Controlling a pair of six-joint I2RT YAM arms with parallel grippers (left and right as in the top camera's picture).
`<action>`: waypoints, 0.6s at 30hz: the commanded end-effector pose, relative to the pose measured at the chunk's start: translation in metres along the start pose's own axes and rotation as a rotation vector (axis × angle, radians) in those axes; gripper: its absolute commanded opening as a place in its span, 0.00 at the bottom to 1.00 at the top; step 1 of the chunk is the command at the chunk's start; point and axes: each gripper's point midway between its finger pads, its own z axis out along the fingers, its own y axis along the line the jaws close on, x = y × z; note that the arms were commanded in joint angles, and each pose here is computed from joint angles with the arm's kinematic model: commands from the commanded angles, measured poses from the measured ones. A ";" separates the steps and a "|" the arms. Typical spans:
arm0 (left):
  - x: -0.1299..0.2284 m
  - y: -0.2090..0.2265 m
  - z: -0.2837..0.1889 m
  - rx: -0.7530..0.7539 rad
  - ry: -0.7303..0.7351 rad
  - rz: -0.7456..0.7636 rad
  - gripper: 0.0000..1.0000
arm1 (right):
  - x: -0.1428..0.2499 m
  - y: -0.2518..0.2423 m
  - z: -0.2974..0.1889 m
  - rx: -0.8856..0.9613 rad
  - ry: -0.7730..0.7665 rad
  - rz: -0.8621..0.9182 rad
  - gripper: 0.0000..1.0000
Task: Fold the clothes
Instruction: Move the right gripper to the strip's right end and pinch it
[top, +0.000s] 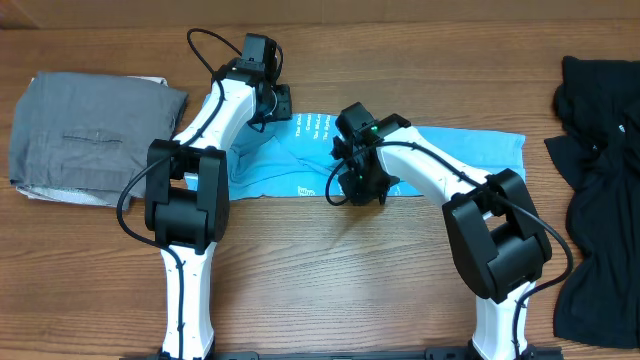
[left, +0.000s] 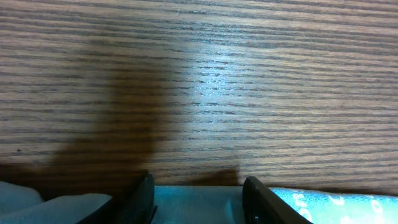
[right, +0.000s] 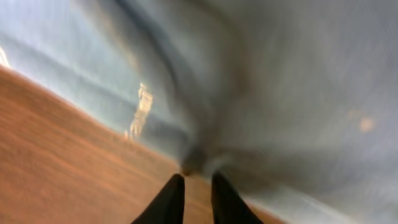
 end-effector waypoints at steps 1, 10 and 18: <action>0.004 0.012 0.003 -0.043 0.016 0.010 0.50 | -0.018 -0.003 -0.031 -0.017 -0.063 0.020 0.24; 0.008 0.013 0.003 -0.048 0.032 0.009 0.50 | -0.032 -0.098 -0.088 0.073 -0.197 0.444 0.06; 0.006 0.017 0.003 -0.068 0.022 0.010 0.51 | 0.000 -0.194 -0.078 0.088 -0.231 0.716 0.04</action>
